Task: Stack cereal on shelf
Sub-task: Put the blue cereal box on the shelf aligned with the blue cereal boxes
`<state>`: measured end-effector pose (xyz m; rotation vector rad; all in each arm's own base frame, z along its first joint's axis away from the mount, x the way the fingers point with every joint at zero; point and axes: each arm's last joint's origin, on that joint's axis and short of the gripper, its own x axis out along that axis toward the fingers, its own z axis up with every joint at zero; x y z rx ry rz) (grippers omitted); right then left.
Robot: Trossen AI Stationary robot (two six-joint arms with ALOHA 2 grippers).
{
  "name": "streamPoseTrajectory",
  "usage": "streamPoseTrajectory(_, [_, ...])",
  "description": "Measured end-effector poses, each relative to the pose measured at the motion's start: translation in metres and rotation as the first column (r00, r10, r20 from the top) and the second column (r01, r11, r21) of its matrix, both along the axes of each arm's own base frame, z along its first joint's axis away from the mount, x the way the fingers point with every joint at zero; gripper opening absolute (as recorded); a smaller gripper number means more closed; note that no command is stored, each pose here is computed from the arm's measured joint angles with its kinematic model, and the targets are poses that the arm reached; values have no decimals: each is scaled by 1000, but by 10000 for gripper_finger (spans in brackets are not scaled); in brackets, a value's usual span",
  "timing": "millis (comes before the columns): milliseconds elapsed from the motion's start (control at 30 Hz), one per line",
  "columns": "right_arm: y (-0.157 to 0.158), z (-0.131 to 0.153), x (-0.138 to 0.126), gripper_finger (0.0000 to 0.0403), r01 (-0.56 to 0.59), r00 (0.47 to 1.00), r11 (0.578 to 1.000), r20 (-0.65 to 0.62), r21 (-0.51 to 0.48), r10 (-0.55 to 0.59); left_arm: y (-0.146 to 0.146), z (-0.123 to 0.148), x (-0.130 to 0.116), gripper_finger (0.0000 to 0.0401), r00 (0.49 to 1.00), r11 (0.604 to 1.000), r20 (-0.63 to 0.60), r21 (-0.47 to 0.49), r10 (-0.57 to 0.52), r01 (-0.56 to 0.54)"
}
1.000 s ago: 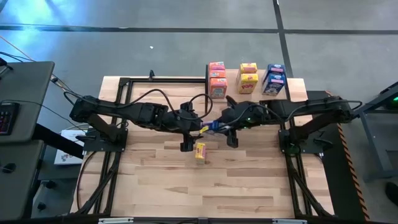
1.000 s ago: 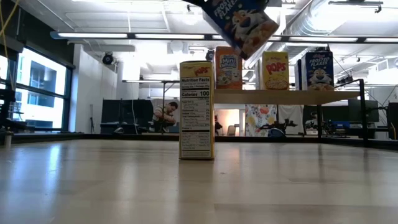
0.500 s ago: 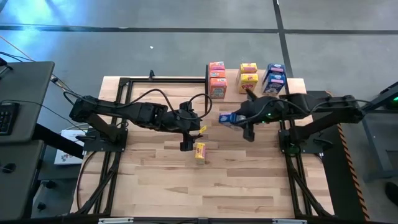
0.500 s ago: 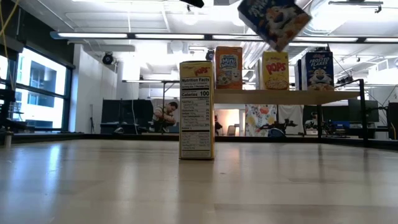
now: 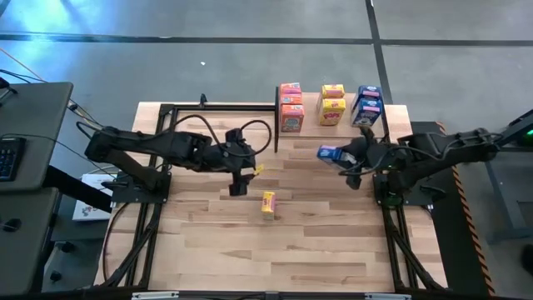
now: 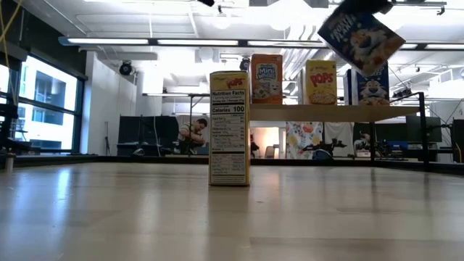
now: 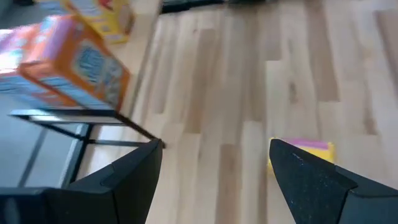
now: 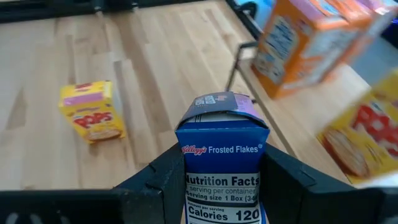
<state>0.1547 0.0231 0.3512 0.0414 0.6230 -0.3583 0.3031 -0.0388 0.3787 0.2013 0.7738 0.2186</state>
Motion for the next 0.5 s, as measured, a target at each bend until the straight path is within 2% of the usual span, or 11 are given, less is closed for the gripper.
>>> streamPoseTrajectory(233, [-7,-20,-27,156,22,996,1000,83,22,-23,5,-10,-11,289,998,999,-44,18,36,-35])
streamPoseTrajectory(400, [-10,-26,-41,156,18,989,999,147,37,-24,18,-29,-25,289,998,998,-37,-43,48,-50])
streamPoseTrajectory(500, [-12,-24,-47,156,9,984,999,176,34,-15,24,-39,-35,289,1000,995,7,-96,30,-29])
